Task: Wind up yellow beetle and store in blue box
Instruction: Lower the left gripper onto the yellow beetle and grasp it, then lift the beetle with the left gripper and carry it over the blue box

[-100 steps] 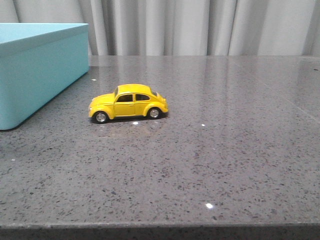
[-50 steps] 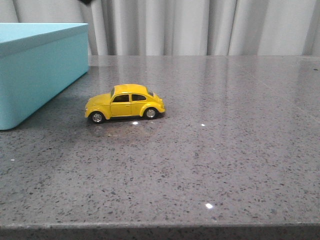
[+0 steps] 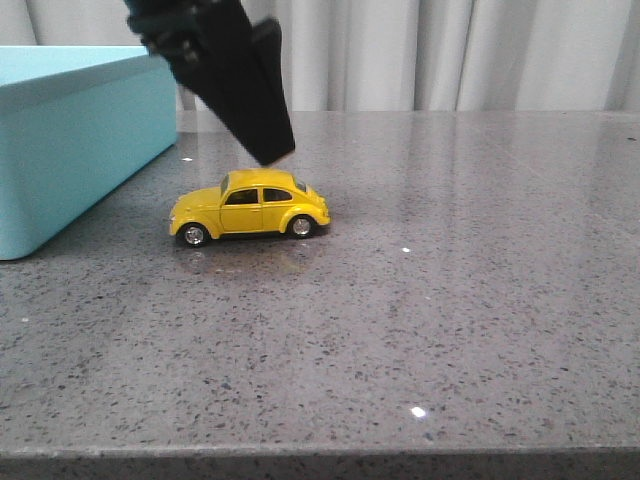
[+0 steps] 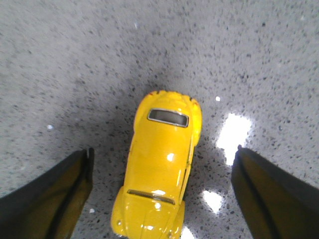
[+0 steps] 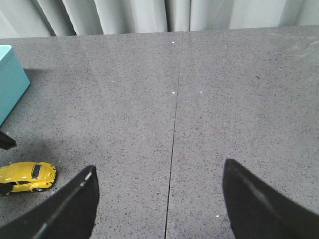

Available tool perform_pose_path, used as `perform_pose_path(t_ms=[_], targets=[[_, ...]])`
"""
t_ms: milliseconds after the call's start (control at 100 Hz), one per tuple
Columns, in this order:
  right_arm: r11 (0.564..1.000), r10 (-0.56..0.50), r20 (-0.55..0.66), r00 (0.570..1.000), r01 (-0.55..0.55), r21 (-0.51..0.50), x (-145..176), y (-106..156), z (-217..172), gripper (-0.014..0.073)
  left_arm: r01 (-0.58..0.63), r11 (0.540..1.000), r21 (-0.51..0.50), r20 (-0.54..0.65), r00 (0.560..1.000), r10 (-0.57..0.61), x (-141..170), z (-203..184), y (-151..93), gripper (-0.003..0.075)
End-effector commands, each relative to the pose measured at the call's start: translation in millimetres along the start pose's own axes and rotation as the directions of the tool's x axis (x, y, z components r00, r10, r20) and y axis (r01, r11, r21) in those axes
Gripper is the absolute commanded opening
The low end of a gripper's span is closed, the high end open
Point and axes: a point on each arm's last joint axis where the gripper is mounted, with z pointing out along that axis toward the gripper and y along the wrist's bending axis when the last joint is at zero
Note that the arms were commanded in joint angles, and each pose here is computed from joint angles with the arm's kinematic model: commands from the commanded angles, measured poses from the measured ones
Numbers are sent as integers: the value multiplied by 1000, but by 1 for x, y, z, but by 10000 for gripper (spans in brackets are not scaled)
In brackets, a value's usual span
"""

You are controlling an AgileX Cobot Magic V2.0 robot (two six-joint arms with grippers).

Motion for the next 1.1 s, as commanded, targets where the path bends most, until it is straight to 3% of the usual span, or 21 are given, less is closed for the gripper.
perform_pose_path(t_ms=[0,460,790,1090], targets=[[1000,-9,99,995,11,-18,-12,2,-5,527,-6,1000,-19,78,997,8,-11,-15,-1,556],[1000,-9,100,995,11,-18,-12,2,-5,527,-12,1000,-15,39,999,13,-10,4,4,537],[1000,-9,93,996,10,-17,-11,2,-5,527,-19,999,-26,32,999,20,-9,4,5,294],[1000,-9,94,996,10,-17,-11,2,-5,527,-30,999,-28,43,999,31,-16,-7,6,221]])
